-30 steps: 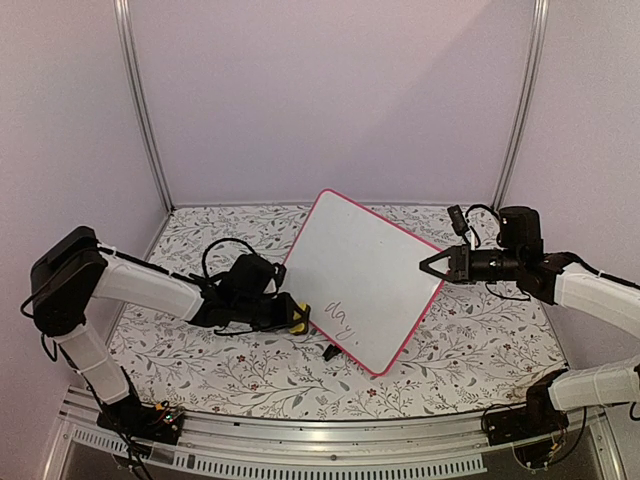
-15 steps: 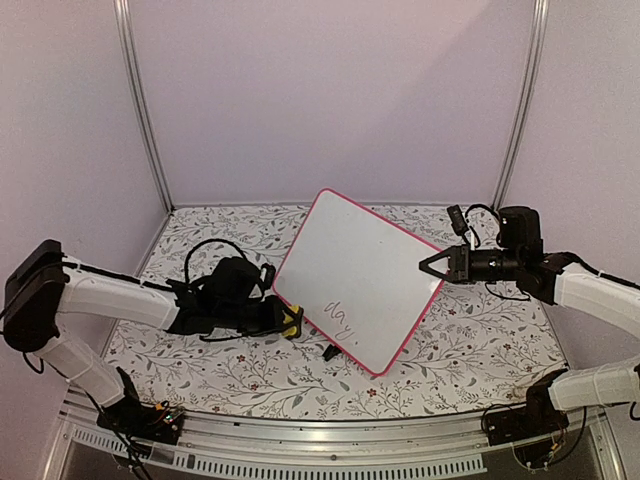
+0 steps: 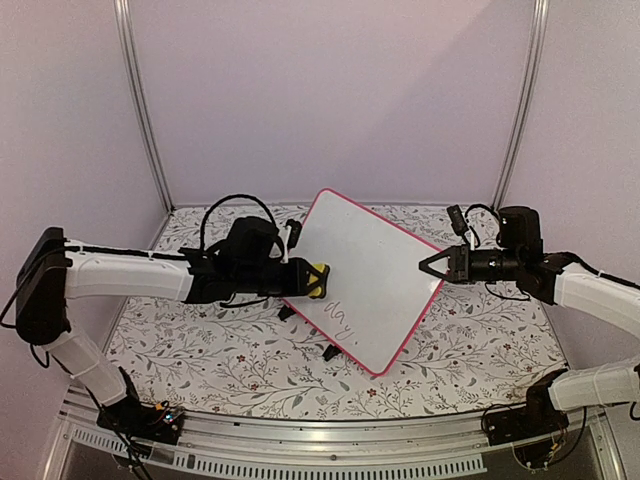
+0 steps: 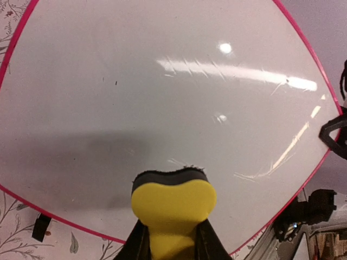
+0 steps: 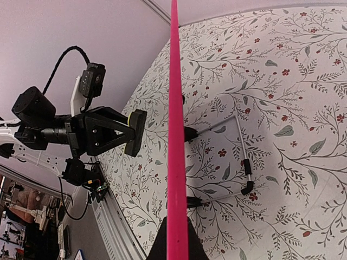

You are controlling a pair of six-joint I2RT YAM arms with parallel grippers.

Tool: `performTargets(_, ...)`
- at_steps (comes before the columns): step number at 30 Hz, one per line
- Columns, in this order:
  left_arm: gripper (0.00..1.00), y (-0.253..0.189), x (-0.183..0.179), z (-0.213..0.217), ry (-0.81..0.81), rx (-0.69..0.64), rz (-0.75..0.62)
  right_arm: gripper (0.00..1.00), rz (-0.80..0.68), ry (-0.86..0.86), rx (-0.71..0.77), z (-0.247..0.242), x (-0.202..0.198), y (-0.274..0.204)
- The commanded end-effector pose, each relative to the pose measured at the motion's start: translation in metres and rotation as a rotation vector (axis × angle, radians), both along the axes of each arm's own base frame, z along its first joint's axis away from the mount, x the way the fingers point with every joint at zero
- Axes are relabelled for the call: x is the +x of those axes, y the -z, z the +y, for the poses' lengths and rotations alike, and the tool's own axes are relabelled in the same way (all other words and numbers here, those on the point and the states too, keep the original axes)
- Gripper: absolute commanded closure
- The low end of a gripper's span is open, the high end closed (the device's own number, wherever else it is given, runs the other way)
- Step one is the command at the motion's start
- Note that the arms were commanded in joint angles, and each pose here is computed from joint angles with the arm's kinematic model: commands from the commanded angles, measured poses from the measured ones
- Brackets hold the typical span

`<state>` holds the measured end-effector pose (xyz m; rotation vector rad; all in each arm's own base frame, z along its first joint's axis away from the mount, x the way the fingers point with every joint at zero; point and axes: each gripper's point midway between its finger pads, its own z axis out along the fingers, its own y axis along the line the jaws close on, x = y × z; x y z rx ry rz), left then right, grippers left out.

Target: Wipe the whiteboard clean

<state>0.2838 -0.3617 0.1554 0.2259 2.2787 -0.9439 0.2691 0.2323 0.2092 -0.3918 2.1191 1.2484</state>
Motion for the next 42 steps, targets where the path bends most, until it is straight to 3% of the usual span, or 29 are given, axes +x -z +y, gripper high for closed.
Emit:
performTargets(1,1.0,0.02,-0.003,-0.018,0.109,0.072,0.01,1.0,-0.122,-0.035,0.059,0.008,0.005,-0.033)
performTargets(18,1.0,0.073,-0.024,-0.027,0.204,0.13,0.117,1.0,-0.111,-0.037,0.054,0.009,0.006,-0.026)
performTargets(34,1.0,0.11,-0.066,-0.005,0.209,0.191,0.207,1.0,-0.109,-0.036,0.052,0.01,0.007,-0.026)
performTargets(42,1.0,0.108,-0.073,0.003,0.193,0.184,0.189,1.0,-0.109,-0.035,0.051,0.01,0.007,-0.025)
